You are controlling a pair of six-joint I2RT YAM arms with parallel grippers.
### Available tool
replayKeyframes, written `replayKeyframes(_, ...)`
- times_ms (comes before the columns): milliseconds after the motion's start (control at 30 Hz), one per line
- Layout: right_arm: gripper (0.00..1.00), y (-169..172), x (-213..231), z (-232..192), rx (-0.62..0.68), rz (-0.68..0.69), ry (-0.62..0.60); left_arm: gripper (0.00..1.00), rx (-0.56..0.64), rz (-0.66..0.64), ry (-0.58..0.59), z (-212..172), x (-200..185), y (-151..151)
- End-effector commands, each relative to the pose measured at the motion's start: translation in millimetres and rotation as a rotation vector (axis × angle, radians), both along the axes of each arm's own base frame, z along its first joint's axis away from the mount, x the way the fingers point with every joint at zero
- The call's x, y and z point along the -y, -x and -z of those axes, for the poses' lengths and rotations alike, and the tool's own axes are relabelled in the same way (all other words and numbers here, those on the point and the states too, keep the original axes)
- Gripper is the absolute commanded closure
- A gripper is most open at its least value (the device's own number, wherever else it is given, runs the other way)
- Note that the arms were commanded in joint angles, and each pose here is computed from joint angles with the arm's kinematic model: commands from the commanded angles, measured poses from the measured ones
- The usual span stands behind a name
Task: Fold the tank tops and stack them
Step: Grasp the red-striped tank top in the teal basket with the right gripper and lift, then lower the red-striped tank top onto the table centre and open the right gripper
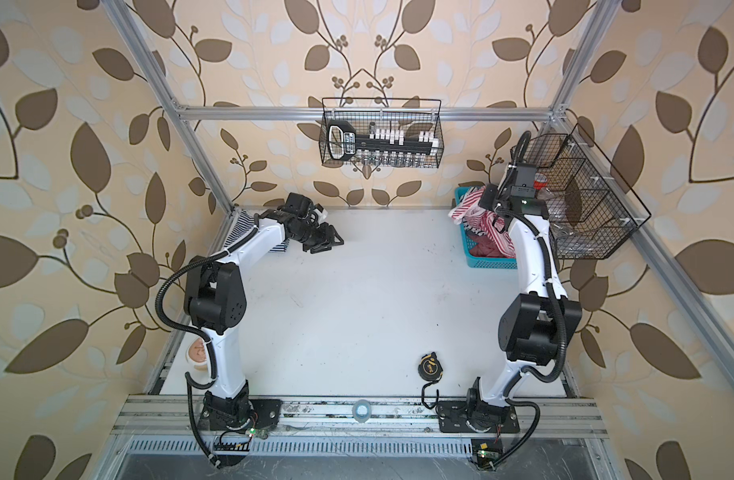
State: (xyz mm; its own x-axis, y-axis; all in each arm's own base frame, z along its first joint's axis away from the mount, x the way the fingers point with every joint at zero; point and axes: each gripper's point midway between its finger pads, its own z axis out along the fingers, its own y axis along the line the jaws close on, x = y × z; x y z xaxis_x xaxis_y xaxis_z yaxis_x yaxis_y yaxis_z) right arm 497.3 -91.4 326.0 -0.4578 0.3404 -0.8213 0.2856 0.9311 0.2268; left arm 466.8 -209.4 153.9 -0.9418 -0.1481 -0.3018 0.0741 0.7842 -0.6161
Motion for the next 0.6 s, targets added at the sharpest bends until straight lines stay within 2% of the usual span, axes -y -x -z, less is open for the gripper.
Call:
replayKeyframes(0,1.0,10,-25,-39,0.08,-0.09,0.024,0.46,0.093,0.041,0.048,-46,9,12)
replayKeyframes(333,1.0,53,-90,-109,0.207,-0.249,0.05,0.48,0.144,0.034,0.053,-69,6,25)
replayKeyframes(467,1.0,67,-126,-101,0.146,-0.328,0.097,0.49,0.166,0.028,0.05,-79,3,30)
replayKeyframes(567,1.0,73,-161,-66,0.023,-0.408,0.132,0.49,0.178,0.024,0.049,-85,1,34)
